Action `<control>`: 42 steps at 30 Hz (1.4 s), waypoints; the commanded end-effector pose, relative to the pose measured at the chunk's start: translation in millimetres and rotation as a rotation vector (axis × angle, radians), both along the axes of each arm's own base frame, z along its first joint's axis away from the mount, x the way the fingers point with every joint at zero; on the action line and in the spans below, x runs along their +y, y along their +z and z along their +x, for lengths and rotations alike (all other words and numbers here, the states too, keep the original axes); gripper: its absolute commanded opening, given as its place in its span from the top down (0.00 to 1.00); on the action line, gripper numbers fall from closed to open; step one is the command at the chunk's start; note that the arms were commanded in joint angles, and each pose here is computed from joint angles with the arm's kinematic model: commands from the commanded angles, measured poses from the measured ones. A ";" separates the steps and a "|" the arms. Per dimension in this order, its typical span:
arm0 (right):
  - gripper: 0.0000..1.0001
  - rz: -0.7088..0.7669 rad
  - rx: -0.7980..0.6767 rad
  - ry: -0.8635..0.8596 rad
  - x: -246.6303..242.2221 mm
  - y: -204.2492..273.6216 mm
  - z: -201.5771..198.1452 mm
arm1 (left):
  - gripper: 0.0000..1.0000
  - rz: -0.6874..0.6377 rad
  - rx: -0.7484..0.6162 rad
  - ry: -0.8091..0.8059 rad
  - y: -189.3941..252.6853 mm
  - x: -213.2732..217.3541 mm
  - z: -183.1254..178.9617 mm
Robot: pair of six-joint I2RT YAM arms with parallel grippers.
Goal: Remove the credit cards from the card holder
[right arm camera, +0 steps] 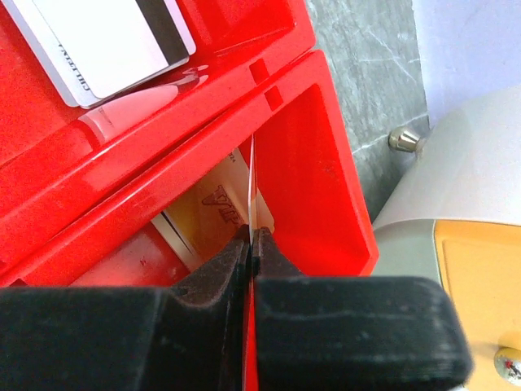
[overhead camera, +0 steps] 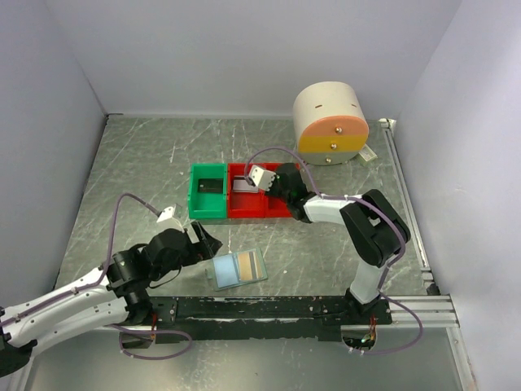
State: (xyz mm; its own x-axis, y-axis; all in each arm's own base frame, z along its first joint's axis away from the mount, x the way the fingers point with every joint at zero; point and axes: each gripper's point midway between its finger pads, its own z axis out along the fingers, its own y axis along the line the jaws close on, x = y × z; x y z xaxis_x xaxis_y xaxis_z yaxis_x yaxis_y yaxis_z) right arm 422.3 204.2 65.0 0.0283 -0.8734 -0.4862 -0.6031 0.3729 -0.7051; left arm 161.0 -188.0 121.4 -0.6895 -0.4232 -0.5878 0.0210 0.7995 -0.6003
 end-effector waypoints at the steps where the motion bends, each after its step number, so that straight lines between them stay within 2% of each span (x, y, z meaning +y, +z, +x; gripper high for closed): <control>1: 0.97 0.006 -0.012 0.020 1.1 -3.3 1.8 | 0.00 0.014 -0.003 -0.007 1.1 1.3 0.5; 11: 0.86 0.007 0.045 -0.010 -5.8 -18.9 -5.7 | 0.00 -0.012 -0.008 -0.004 4.4 3.1 -1.5; 14: 0.77 0.010 0.032 -0.009 -6.1 -14.0 -5.0 | 0.00 -0.008 -0.010 -0.002 5.8 5.4 -2.4; 19: 0.68 0.024 0.031 -0.008 -3.9 -3.7 -3.9 | 0.00 -0.017 -0.018 0.002 10.6 7.0 -2.3; 29: 0.66 0.080 0.019 -0.089 -7.6 7.4 1.1 | 0.00 -0.022 -0.001 -0.022 9.8 1.1 -4.7; 33: 0.65 0.236 -0.011 -0.139 -4.0 38.3 -4.5 | 0.00 -0.031 0.015 -0.042 7.7 -5.5 -6.1; 36: 0.63 0.456 0.013 -0.137 9.4 73.2 -22.1 | 0.00 -0.041 0.040 -0.060 3.4 -10.6 -9.6; 38: 0.62 0.640 0.053 -0.155 15.8 101.0 -38.3 | 0.00 -0.047 0.060 -0.069 0.7 -12.6 -12.4; 42: 0.62 0.951 0.249 -0.349 14.6 110.0 -70.7 | 0.03 -0.074 0.087 -0.106 -5.1 -19.8 -18.9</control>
